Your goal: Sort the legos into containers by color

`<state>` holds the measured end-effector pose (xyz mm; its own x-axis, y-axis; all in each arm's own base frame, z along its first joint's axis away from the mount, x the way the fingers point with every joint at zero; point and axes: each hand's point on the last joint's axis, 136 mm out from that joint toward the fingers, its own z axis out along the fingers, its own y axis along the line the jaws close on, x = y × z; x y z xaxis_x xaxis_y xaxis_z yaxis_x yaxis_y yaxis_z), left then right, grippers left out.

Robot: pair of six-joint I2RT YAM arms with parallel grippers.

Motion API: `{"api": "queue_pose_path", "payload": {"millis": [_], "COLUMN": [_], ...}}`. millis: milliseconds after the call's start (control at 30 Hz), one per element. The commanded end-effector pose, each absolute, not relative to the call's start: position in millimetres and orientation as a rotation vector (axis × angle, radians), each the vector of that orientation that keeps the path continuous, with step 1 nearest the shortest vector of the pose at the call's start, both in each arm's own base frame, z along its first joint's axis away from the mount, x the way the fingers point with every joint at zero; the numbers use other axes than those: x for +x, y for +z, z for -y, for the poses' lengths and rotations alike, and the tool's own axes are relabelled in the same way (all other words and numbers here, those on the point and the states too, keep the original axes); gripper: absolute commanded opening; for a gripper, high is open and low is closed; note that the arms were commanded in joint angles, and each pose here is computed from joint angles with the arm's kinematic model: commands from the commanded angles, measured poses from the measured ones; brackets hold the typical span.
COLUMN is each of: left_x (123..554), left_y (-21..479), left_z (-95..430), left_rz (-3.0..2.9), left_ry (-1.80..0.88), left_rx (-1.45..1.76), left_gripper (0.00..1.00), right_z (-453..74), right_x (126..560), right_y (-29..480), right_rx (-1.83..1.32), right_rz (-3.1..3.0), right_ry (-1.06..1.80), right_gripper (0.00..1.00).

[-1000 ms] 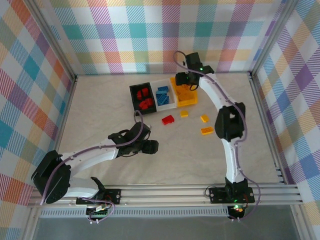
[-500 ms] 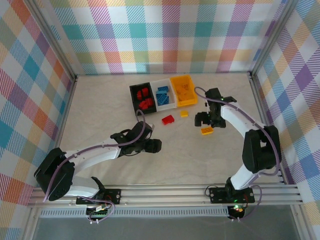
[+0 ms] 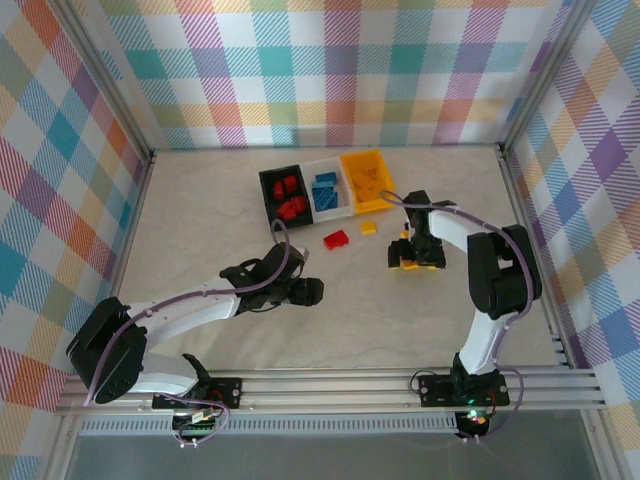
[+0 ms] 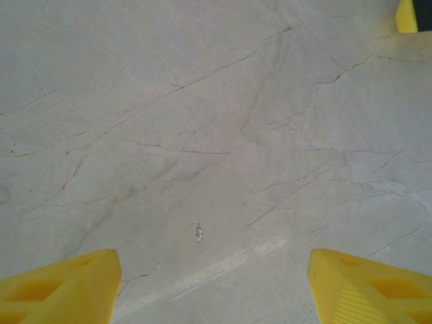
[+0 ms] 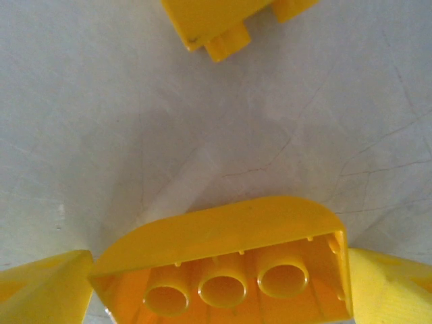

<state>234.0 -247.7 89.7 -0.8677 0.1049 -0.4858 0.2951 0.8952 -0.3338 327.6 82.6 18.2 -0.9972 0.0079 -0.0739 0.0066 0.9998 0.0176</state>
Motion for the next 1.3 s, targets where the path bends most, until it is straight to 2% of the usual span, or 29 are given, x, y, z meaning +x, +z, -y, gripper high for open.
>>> {"api": "queue_pose_path", "payload": {"millis": [0, 133, 367, 700, 1000, 1267], "left_x": [232, 234, 235, 237, 237, 237], "left_y": [95, 93, 92, 87, 85, 80], "left_z": [247, 250, 248, 250, 244, 230], "left_rz": [-2.586, -2.595, -2.598, -2.607, -2.617, -2.635], "left_ry": [-0.545, -0.542, -0.523, -0.518, -0.466, -0.411], "left_rx": [0.289, 0.298, 0.295, 0.299, 0.317, 0.312], "left_gripper": [0.74, 0.74, 0.74, 0.74, 0.74, 0.74], "right_z": [-82, -84, -84, -108, -160, -188], "right_x": [344, 351, 352, 369, 464, 554], "right_y": [23, 19, 19, 75, 141, 137], "right_rx": [0.002, -0.010, -0.008, 0.016, -0.028, -0.059], "right_rz": [-3.029, -3.018, -3.025, -2.883, -2.681, -2.572], "right_ry": [0.028, 0.032, 0.029, 0.193, 0.336, 0.354], "right_gripper": [0.92, 0.87, 0.69, 0.66, 0.66, 0.66]}}
